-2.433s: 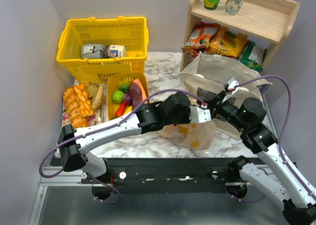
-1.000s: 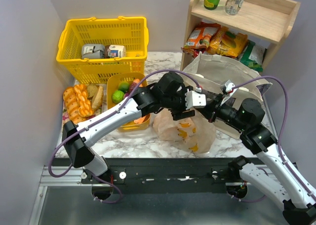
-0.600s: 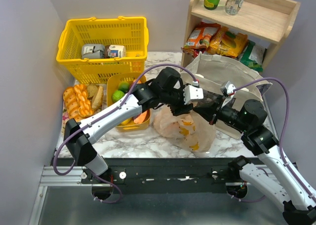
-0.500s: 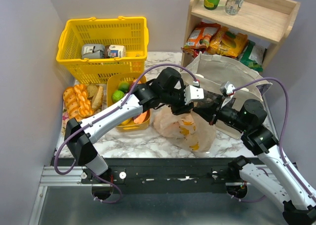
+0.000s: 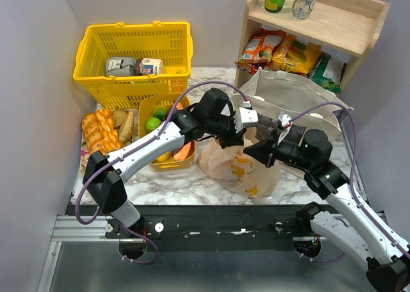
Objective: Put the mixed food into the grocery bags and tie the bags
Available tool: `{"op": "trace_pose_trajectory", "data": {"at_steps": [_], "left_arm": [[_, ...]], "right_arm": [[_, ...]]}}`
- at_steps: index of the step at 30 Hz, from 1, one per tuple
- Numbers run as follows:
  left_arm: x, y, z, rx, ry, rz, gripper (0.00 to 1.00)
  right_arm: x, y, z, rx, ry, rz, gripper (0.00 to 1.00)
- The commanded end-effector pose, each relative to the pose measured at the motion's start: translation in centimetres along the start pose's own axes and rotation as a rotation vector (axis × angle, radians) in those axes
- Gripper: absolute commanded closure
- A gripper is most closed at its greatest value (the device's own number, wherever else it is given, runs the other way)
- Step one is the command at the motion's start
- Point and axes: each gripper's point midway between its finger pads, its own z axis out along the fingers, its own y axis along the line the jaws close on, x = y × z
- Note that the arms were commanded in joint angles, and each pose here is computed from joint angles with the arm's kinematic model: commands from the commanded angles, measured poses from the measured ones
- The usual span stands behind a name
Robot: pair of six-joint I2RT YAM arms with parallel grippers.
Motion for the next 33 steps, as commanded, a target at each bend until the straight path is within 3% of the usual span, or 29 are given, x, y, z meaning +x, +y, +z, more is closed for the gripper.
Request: {"op": "trace_pose_trajectory", "data": {"at_steps": [1, 8, 15, 19, 23, 33], "left_arm": [[-0.8, 0.5, -0.5, 0.019, -0.081, -0.057, 0.89], [0.1, 0.3, -0.4, 0.049, -0.093, -0.127, 0.97], [1.0, -0.4, -0.7, 0.076, -0.098, -0.182, 0.97], [2.1, -0.9, -0.8, 0.099, -0.07, -0.221, 0.85], [2.8, -1.6, -0.9, 0.128, -0.063, -0.245, 0.67], [2.6, -2.2, -0.3, 0.177, -0.101, -0.303, 0.52]], "right_arm": [[3.8, -0.1, 0.6, -0.031, 0.085, 0.081, 0.99], [7.8, -2.5, 2.0, 0.056, 0.192, 0.132, 0.99], [9.9, -3.7, 2.6, 0.095, 0.243, 0.143, 0.99], [9.6, -3.7, 2.4, 0.102, 0.228, 0.13, 0.99], [9.5, -3.3, 2.3, 0.087, 0.224, 0.126, 0.99], [9.0, -2.9, 2.2, 0.062, 0.212, 0.107, 0.99]]}}
